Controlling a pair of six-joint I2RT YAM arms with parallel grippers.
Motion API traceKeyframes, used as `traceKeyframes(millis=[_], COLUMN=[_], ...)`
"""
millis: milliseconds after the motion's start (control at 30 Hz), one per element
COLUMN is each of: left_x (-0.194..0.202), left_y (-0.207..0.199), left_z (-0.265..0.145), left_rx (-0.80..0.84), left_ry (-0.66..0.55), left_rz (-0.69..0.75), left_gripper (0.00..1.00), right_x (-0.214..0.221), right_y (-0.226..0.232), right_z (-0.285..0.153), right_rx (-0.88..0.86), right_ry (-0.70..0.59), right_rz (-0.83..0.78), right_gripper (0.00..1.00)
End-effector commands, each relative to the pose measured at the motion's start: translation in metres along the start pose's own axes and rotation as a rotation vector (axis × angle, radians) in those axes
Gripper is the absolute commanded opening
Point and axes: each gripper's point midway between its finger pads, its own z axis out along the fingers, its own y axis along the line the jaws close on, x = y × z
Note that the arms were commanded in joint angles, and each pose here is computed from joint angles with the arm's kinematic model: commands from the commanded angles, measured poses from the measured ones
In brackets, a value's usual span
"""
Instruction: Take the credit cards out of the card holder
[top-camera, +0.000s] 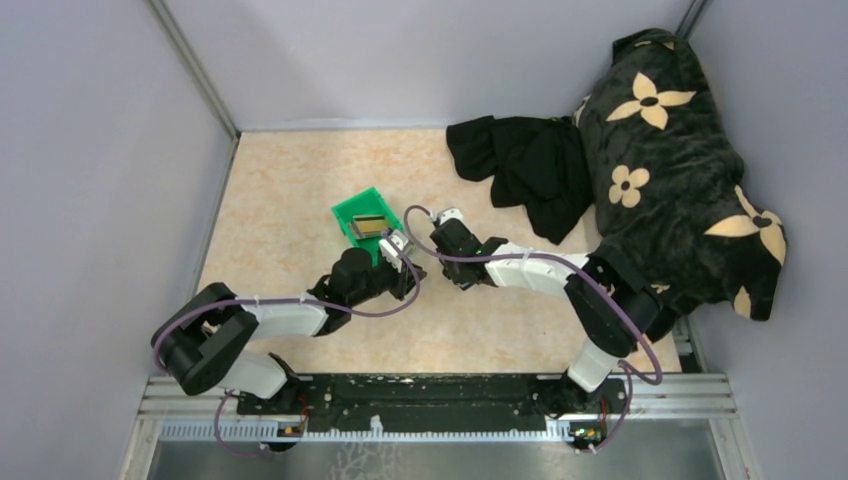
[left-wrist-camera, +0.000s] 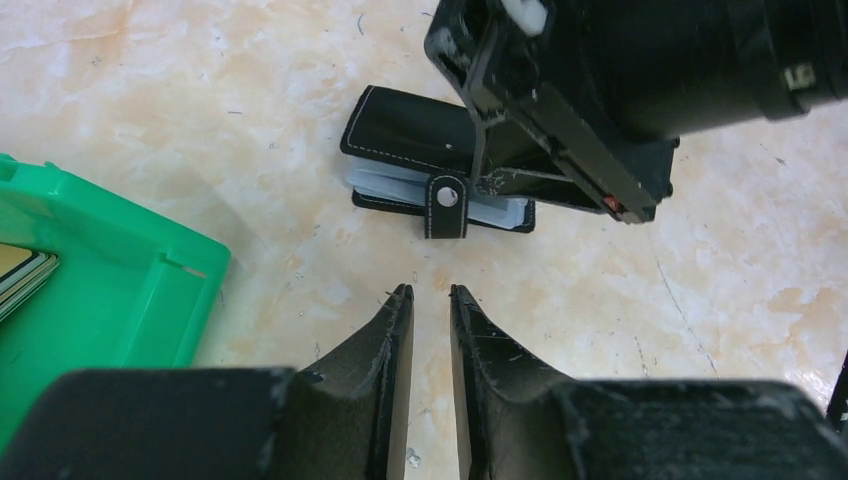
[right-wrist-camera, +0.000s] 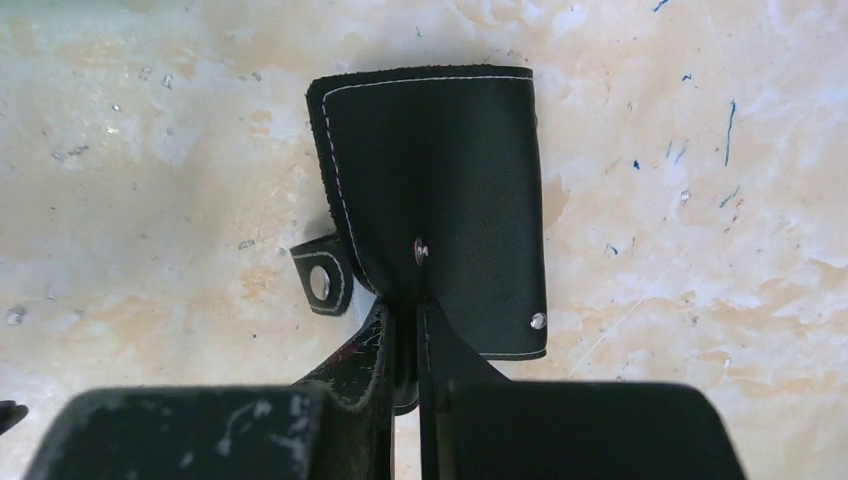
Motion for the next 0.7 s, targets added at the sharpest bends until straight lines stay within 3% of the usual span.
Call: traceKeyframes(millis=[0,300,667], left_x=[-0.015,-0.022,-0.051], left_y=[-0.008,-0.017,-0.032], left_z=[0.000,0.003,0.033], left_rx=[0.036,0.087,0.153], left_ry=[-0.051,-0.059,-0.064], left_rz=[0.012,0.002,-0.111], left_gripper=[0.26,0.28,0.33], right_x=[-0.030,-0.054,-0.036], right_y=[0.008,-0.002,-0.018], right_z=[-0.016,-0.047,-0.045], right_rx=[-0.141,-0.484,-0.689], right_ry=[-0.062,-0.128,-0.111], right_rz=[0.146,0.454,0.732], right_gripper=[0.00,0.00,0.00])
